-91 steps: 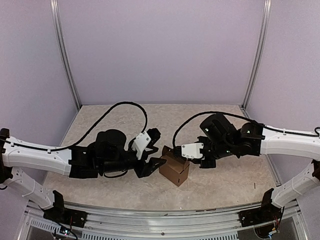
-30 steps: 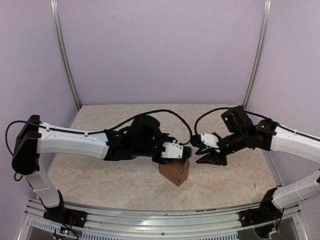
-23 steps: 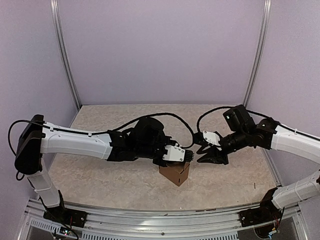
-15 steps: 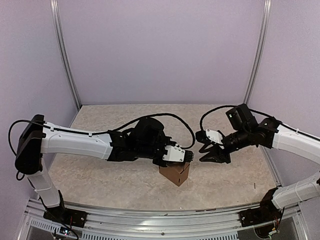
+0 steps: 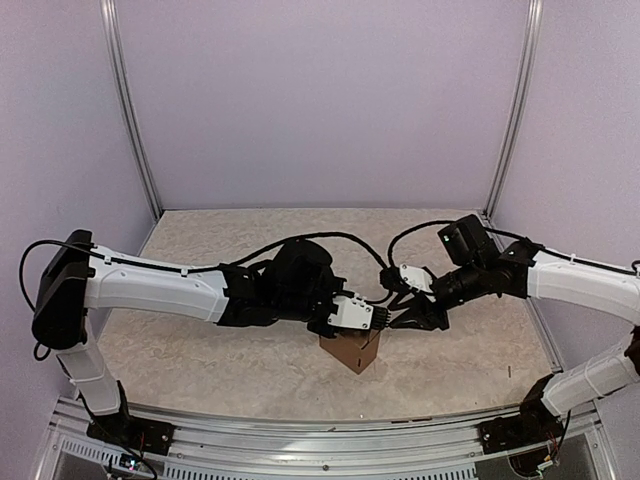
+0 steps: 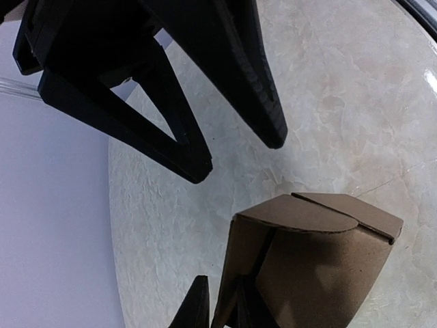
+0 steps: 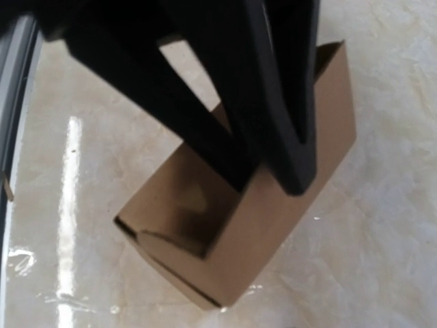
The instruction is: Fold the paper box
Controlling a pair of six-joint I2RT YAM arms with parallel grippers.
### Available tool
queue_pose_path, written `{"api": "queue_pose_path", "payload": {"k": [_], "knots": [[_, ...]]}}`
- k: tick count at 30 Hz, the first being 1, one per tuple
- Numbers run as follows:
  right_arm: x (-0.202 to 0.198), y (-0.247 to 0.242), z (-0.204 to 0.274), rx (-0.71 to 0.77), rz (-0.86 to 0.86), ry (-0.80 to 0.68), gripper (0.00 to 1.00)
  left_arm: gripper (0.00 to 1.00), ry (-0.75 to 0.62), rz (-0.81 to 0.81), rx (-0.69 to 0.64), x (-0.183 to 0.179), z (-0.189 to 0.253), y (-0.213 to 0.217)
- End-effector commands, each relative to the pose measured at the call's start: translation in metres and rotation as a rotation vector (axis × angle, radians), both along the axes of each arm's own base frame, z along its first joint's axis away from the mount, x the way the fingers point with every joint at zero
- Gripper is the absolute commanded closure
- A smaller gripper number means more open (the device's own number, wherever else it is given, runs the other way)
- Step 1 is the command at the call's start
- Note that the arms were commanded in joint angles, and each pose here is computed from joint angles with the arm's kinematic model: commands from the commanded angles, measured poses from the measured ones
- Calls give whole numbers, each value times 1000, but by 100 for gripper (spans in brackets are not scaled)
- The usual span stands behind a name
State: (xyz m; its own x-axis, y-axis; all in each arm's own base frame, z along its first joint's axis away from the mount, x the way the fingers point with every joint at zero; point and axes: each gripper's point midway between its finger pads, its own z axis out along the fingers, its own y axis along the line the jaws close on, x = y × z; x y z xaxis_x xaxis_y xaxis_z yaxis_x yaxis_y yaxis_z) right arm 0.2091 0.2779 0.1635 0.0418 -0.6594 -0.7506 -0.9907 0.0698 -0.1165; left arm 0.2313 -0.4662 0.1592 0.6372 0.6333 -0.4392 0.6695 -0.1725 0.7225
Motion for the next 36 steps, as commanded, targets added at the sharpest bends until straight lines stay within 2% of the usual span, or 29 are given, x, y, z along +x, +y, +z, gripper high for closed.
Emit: {"api": "queue_pose_path", "payload": {"k": [1,22,36], "knots": [[1,16,-7,22,36,23,61,87,10,8,41,-3,-8,2],[9,24,-36,-32,2,56,63,96,28,0,42,-16,-12,7],[7,25,-45,-53,14,70,63,98,58,0,79,-33,-35,11]]}}
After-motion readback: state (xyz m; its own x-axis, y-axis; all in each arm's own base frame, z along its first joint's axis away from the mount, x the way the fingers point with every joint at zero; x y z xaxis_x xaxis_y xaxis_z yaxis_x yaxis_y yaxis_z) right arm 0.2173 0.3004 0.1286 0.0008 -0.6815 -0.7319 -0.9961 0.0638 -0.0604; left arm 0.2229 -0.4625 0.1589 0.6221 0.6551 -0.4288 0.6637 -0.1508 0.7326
